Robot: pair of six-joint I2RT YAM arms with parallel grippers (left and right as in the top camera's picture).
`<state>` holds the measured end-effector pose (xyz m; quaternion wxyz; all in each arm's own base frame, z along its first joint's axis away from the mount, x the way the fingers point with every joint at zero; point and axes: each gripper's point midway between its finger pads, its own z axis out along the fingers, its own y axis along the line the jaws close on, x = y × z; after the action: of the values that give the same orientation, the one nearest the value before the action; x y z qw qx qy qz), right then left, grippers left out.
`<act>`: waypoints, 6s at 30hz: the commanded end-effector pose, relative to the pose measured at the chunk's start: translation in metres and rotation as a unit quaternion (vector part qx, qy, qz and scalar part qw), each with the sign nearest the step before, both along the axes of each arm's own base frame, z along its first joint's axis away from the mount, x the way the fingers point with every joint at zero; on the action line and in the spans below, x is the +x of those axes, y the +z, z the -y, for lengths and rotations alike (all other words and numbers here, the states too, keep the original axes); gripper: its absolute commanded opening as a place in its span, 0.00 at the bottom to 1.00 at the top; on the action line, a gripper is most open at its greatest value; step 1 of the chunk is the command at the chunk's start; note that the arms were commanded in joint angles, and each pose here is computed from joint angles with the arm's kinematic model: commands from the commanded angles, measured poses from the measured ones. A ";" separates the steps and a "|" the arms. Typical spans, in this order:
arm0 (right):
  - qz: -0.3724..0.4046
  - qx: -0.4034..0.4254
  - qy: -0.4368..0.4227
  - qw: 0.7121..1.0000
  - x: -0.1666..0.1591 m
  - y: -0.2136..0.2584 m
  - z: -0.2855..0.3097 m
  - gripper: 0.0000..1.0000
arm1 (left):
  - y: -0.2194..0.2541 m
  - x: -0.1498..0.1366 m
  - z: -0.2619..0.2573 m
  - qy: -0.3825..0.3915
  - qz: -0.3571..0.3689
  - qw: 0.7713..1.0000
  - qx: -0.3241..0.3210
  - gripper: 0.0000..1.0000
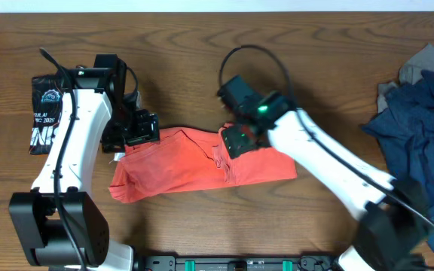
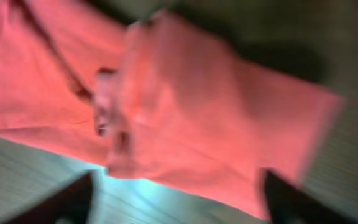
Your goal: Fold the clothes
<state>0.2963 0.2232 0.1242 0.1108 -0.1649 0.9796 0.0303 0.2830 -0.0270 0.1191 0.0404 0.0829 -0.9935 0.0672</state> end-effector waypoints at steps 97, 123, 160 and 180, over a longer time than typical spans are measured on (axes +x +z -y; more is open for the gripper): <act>-0.056 -0.086 -0.275 0.956 0.019 0.019 0.223 0.99 | -0.006 -0.015 0.181 -0.086 -0.042 0.992 -0.087 0.06; -0.058 -0.075 -0.271 0.958 0.020 0.019 0.219 0.99 | 0.017 0.010 0.231 -0.102 0.061 0.983 -0.140 0.93; -0.075 0.096 0.057 0.991 -0.075 -0.078 -0.037 0.75 | -0.071 0.077 0.082 -0.041 0.029 0.997 -0.057 0.91; 0.063 0.032 -0.171 0.983 0.033 -0.078 0.068 0.01 | -0.089 -0.001 0.058 -0.047 -0.159 0.986 0.015 0.09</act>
<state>0.3086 0.1797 0.0404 0.1532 -0.0354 0.9859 0.0576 0.2882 -0.0904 0.0321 0.1869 0.0333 -0.9803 0.0542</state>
